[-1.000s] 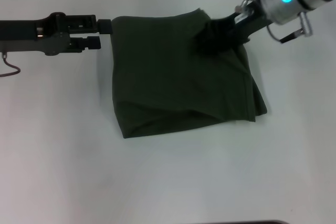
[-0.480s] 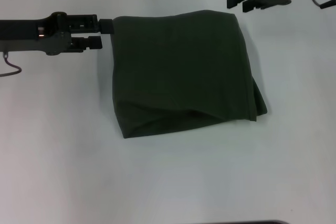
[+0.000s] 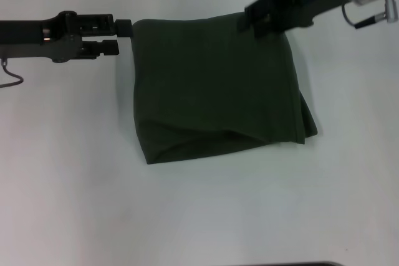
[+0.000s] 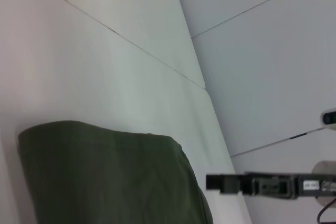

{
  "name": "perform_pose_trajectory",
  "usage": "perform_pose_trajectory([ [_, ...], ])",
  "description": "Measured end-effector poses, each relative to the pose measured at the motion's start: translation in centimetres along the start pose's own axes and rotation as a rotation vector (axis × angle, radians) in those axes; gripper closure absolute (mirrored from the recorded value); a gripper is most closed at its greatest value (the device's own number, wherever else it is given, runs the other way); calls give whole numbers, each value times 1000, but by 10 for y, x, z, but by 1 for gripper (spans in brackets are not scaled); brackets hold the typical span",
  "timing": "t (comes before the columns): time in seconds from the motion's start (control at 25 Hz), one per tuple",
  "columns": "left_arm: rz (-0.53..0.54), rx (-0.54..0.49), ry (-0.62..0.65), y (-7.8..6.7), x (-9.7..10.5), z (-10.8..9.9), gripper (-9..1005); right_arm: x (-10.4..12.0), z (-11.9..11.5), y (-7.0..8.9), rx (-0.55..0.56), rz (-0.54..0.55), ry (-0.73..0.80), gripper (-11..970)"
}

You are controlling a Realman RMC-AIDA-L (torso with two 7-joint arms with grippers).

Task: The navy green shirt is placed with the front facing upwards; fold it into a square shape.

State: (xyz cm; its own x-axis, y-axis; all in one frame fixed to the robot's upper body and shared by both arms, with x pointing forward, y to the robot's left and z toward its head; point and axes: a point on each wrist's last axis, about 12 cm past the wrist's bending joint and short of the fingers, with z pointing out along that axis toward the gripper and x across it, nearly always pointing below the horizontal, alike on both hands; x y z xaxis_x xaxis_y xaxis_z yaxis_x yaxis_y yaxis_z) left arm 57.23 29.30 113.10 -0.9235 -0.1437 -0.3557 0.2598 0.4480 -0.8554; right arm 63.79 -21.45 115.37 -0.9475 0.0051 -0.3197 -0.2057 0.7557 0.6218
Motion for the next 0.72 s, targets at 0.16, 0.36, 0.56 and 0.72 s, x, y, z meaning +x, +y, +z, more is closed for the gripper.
perform_pose_trajectory([
  [0.16, 3, -2, -3, 0, -1, 0, 267, 1, -1, -7, 52, -5, 20, 501],
  [0.36, 5, -2, -4, -1, -2, 2, 267, -5, -24, -24, 86, 37, -24, 501],
  [0.56, 6, -2, -5, -1, -3, 2, 266, -3, -33, -42, 113, 81, -57, 502],
  [0.72, 9, -2, -5, -2, -4, 3, 266, 4, -24, -53, 125, 125, -71, 502],
])
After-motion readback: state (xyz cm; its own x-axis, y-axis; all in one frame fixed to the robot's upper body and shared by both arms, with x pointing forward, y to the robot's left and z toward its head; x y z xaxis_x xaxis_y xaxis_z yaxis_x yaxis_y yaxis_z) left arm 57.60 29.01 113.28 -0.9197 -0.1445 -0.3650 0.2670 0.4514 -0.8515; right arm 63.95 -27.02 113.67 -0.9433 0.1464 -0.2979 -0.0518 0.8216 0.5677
